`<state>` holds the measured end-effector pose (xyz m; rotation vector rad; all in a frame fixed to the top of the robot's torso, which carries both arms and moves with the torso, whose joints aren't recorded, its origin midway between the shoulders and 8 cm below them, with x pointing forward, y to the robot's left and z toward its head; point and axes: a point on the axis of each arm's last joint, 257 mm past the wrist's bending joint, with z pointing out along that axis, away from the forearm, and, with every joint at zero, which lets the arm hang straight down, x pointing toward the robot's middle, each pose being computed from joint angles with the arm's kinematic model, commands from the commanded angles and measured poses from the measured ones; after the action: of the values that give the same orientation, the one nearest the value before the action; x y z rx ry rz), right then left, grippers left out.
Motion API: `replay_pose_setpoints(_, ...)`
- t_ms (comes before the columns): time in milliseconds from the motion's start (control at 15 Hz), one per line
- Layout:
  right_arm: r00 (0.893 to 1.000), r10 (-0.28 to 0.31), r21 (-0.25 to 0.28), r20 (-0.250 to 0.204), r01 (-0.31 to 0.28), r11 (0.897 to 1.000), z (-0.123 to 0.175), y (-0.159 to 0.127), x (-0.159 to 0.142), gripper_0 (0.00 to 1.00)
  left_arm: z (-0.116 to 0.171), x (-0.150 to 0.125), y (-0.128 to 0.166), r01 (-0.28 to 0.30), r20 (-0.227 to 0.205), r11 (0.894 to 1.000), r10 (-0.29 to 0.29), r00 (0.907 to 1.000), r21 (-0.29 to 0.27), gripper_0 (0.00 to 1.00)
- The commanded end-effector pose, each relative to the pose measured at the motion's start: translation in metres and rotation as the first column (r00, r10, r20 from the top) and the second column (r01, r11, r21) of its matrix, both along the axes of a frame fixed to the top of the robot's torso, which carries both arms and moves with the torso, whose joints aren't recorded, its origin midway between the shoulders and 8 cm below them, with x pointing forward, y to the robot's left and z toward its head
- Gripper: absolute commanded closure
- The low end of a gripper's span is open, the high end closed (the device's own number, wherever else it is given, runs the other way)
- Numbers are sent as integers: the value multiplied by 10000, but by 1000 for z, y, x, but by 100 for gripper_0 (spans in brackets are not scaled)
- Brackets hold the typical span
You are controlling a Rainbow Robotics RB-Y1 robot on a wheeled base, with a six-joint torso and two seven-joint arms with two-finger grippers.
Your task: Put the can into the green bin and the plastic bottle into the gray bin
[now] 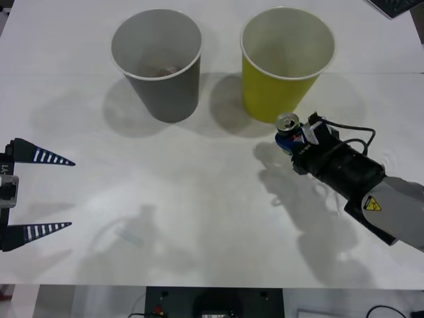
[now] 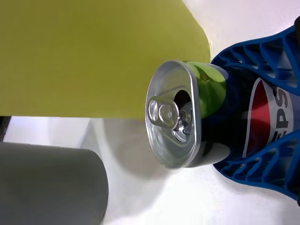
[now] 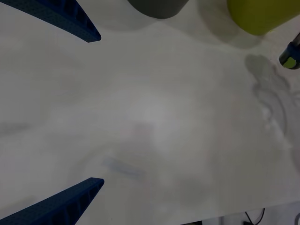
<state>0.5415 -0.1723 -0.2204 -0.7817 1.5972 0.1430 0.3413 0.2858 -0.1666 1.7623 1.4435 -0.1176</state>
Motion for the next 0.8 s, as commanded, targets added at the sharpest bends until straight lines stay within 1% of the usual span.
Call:
replay_pose_setpoints(67,9956,413,-303,-836,-440,9986,9,-4,-7,100,0,0,0,0,0,10000,0,10000,0,0)
replay_pose_setpoints(267,9858,643,-208,-1554,-683,9974,17,-9,-16,100,0,0,0,0,0,10000,0,10000,0,0)
replay_pose_setpoints(333,9822,719,-207,-1733,-766,9968,20,-11,-19,100,0,0,0,0,0,10000,0,10000,0,0)
replay_pose_setpoints(400,9766,821,-310,-1990,-900,9955,23,-15,-23,100,0,0,0,0,0,10000,0,10000,0,0)
replay_pose_setpoints(533,9623,976,-585,-2538,-1160,9915,29,-25,-35,100,0,0,0,0,0,10000,0,10000,0,0)
replay_pose_setpoints(667,9453,1069,-762,-3082,-1366,9877,39,-34,-45,100,0,0,0,0,0,10000,0,10000,0,0)
replay_pose_setpoints(733,9378,1012,-805,-3322,-1351,9876,44,-39,-49,100,0,0,0,0,0,10000,0,10000,0,0)
replay_pose_setpoints(800,9315,864,-986,-3532,-1289,9867,50,-43,-54,100,0,0,0,0,0,10000,0,10000,0,0)
